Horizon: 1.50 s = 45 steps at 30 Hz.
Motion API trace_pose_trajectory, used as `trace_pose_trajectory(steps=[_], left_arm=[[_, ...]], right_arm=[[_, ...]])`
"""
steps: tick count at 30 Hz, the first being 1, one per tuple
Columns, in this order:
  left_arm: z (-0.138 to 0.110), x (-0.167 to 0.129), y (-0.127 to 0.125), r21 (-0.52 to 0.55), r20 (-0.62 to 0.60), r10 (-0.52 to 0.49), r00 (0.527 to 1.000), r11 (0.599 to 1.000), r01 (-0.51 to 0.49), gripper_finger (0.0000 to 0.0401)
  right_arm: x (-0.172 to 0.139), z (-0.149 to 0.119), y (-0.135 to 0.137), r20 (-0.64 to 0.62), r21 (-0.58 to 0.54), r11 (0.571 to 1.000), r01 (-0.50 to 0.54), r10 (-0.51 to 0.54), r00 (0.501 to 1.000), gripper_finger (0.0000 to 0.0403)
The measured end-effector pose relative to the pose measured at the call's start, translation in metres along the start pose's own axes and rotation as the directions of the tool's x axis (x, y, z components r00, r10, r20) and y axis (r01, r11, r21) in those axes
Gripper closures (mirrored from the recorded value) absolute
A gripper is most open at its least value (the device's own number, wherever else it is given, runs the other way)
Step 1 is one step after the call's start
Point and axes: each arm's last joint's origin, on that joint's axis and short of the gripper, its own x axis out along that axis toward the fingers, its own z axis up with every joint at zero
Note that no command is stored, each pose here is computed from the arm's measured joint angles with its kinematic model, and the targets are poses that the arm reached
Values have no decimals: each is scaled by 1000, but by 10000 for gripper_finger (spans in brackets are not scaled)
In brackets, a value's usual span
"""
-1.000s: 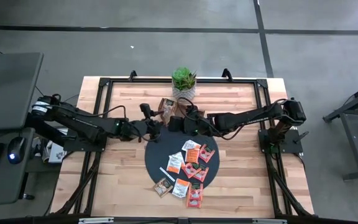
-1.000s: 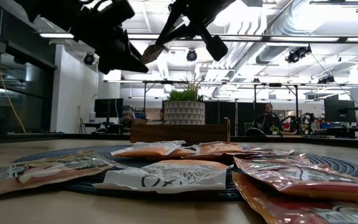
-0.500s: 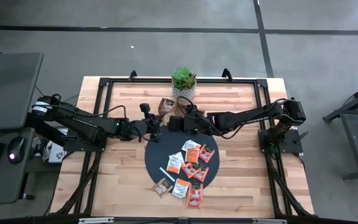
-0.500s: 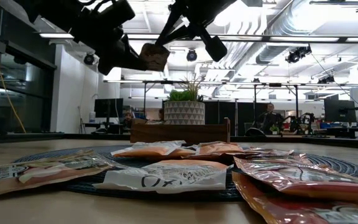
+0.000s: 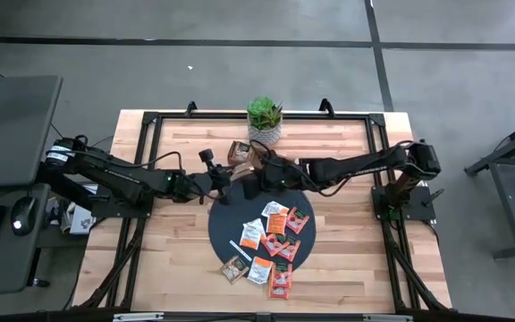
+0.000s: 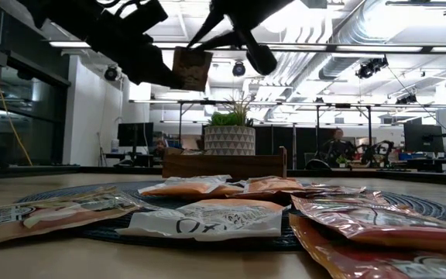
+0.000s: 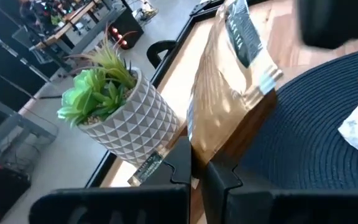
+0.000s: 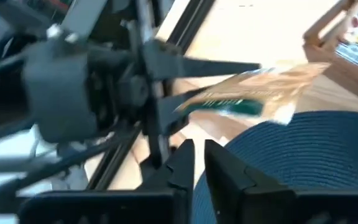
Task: Pick & Place Tea
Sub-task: Put the brown tea bag into the left section of the wooden organizer
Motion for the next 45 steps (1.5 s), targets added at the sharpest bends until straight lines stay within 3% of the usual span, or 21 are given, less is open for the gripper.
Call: trace_pose_trajectory(steps=[8, 12, 16, 19, 24, 28, 33, 45], left_arm=[[-1, 0, -1, -68, -2, -40, 999, 997, 40, 400], [-1, 0, -3, -141, 3, -86, 996, 986, 86, 401], [2, 0, -5, -218, 41, -182, 982, 958, 187, 401], [5, 3, -2, -297, 94, -299, 950, 902, 313, 401], [10, 12, 8, -417, 193, -434, 880, 776, 474, 401], [9, 19, 17, -480, 214, -480, 851, 707, 520, 401], [11, 21, 22, -507, 277, -579, 767, 590, 629, 401], [13, 20, 21, -532, 294, -610, 736, 535, 657, 401]], right_arm=[[-19, 14, 5, 12, -207, 978, -23, 26, 1000, 283], [-42, 25, 5, 20, -344, 939, 18, -12, 1000, 258], [-68, 30, 0, 36, -460, 879, 123, -119, 992, 240], [-76, 25, -4, 17, -534, 829, 168, -188, 982, 230], [-76, 9, -2, -59, -628, 768, 126, -208, 976, 222], [-77, -1, 2, -59, -652, 749, 119, -206, 977, 221], [-77, -4, 3, -53, -680, 724, 117, -207, 977, 221], [-51, -15, 2, -109, -698, 715, 54, -180, 978, 221]])
